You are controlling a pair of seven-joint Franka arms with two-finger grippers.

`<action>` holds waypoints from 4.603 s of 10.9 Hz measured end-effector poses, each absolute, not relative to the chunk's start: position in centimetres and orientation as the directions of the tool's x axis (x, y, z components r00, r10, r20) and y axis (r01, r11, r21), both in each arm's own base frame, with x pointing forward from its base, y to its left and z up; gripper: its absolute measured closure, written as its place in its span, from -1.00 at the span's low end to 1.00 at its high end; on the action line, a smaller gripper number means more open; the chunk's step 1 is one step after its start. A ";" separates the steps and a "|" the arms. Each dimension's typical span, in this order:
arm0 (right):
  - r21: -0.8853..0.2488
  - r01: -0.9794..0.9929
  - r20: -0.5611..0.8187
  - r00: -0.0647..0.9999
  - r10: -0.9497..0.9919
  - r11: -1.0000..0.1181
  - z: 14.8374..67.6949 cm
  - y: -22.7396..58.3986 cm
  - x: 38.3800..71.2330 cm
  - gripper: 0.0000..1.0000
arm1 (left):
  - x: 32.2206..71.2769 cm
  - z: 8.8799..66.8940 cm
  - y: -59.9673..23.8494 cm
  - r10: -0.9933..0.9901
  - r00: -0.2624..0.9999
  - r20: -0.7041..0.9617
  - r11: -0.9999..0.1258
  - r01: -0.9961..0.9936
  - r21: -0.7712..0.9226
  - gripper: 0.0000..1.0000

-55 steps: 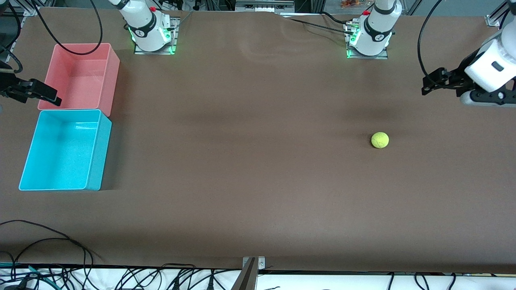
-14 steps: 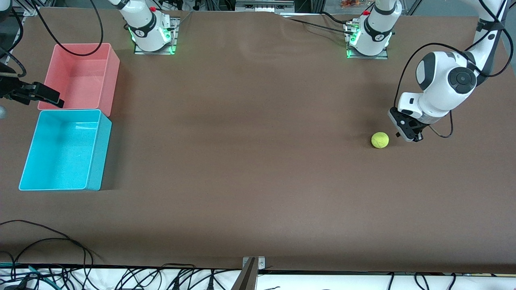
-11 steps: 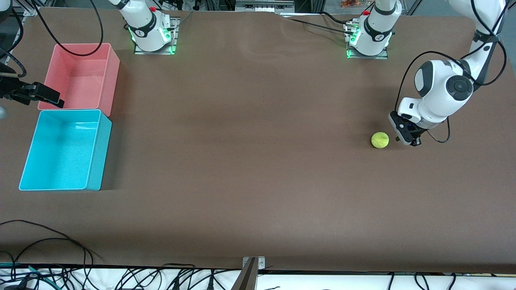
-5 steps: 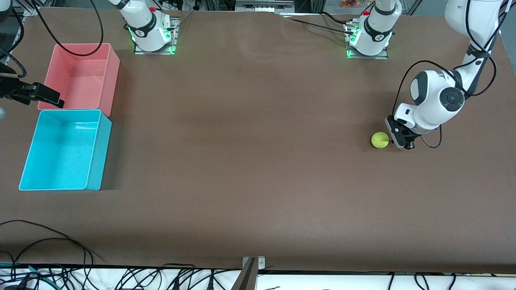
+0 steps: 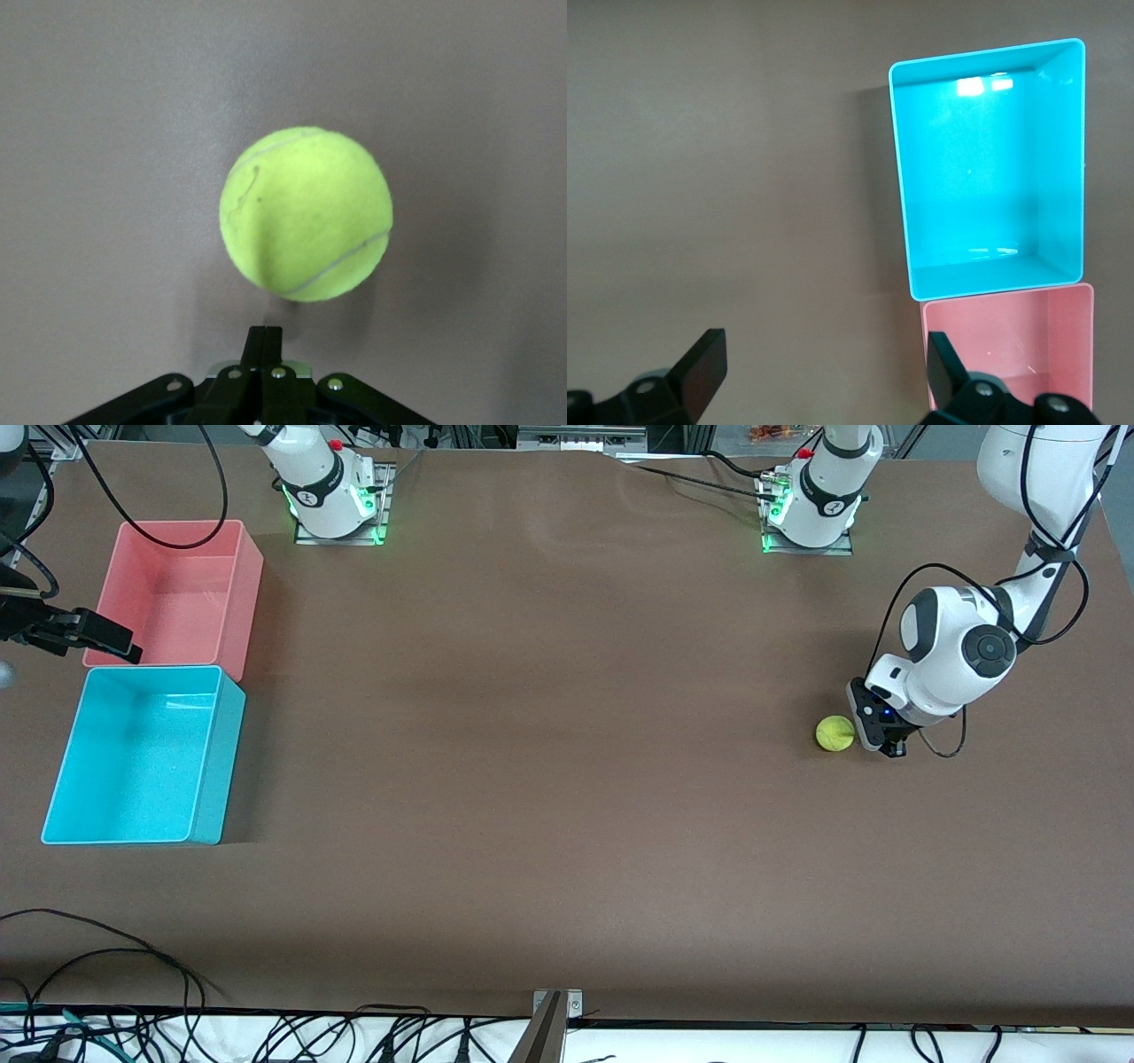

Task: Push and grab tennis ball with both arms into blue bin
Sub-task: 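Push the tennis ball with the left gripper toward the bins, then reach the right gripper toward the ball while the left gripper lifts away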

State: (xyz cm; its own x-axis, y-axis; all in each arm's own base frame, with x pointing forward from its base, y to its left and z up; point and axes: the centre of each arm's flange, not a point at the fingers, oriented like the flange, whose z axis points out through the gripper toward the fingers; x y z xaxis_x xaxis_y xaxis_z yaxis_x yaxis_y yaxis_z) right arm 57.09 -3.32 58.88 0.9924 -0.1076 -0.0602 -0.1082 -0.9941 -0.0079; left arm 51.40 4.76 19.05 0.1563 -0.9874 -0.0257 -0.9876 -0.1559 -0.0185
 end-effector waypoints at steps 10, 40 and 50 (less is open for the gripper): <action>-0.007 -0.110 -0.068 0.992 -0.109 -0.994 58.5 -3.3 57.3 -1.00 | 51.8 18.3 -2.1 -0.973 0.232 0.019 -0.232 -0.972 -0.033 0.98; 0.153 -0.955 0.022 -0.253 -0.967 0.254 37.1 -6.0 58.1 -0.90 | 50.9 42.7 -2.3 -0.899 0.437 0.008 -0.421 -0.863 -0.279 -1.00; 0.158 -0.921 0.052 -0.351 -0.935 0.355 30.0 -3.6 48.8 -0.94 | 51.7 50.2 -2.5 -0.816 0.577 -0.030 -0.559 -0.801 -0.217 -1.00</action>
State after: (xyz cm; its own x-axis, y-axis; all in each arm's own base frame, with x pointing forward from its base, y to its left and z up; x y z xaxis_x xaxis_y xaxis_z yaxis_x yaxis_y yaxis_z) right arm 48.79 -3.58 30.00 -0.3508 -0.9350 0.0522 -0.9215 0.3546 0.1585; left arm 51.74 -2.55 50.19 0.5774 -0.8159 -0.0302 -0.8006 -0.5586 -0.2168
